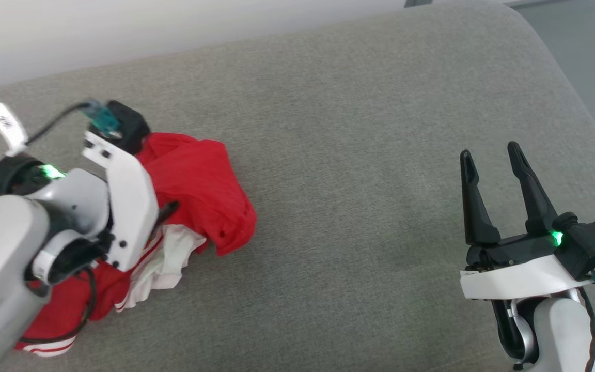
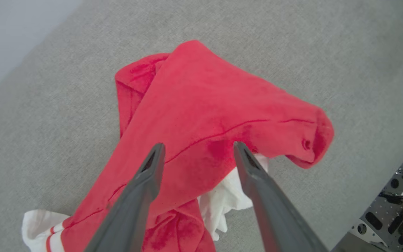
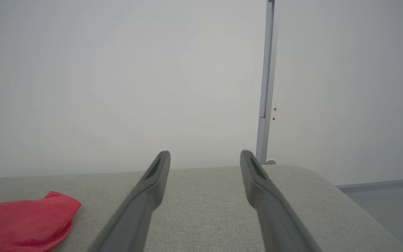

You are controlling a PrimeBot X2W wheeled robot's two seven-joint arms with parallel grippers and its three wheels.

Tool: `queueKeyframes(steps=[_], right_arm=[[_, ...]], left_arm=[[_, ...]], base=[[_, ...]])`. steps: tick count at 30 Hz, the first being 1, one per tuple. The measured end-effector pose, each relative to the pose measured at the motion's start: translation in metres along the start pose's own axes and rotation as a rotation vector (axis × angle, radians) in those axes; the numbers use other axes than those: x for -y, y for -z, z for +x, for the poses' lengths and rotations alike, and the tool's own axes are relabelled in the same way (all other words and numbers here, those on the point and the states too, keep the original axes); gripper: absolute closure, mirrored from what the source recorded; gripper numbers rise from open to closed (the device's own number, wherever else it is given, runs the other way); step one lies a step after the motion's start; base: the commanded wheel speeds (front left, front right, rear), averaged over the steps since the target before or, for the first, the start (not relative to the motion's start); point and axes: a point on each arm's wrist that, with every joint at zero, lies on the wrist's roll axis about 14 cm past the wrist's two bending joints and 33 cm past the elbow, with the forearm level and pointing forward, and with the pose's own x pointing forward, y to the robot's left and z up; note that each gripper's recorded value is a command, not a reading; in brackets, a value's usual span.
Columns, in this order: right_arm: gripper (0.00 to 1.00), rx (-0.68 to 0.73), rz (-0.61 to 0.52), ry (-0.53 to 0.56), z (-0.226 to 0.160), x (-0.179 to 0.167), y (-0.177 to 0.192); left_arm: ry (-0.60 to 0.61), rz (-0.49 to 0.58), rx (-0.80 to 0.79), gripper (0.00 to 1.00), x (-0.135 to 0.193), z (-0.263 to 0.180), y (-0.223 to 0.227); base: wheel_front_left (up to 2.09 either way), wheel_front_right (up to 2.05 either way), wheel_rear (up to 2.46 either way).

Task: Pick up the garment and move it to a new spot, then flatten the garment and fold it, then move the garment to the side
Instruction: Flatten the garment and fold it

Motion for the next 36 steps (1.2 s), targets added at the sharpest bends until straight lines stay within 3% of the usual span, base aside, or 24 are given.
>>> queueKeyframes(steps=[6, 7, 8, 18, 24, 32, 36], right_arm=[[0.0, -0.015, -0.006, 0.021, -0.003, 0.006, 0.004], [0.0, -0.017, -0.007, 0.024, -0.003, 0.007, 0.005], [0.0, -0.019, -0.008, 0.026, -0.002, 0.007, 0.006], [0.0, -0.033, -0.011, 0.037, 0.003, 0.011, 0.013], [0.0, -0.04, -0.001, 0.024, 0.01, 0.006, 0.018], [0.0, -0.053, 0.003, 0.006, 0.017, 0.0, 0.026], [0.0, -0.065, 0.008, 0.001, 0.019, -0.001, 0.031]], left_arm=[[0.02, 0.088, -0.084, 0.0, 0.003, 0.028, 0.017], [0.029, 0.097, -0.097, 0.16, 0.004, 0.033, 0.021], [0.038, 0.095, -0.108, 1.0, 0.004, 0.038, 0.023], [0.005, -0.015, 0.062, 1.0, -0.027, 0.045, -0.02], [-0.133, -0.12, 0.164, 1.0, -0.081, 0.032, -0.037], [-0.34, -0.315, 0.092, 1.0, -0.155, 0.034, 0.013], [-0.392, -0.383, -0.002, 1.0, -0.17, 0.039, 0.056]], base=[[0.0, 0.0, 0.0], [0.0, 0.0, 0.0], [0.0, 0.0, 0.0], [0.0, 0.0, 0.0], [0.0, 0.0, 0.0], [0.0, 0.0, 0.0], [0.0, 0.0, 0.0]])
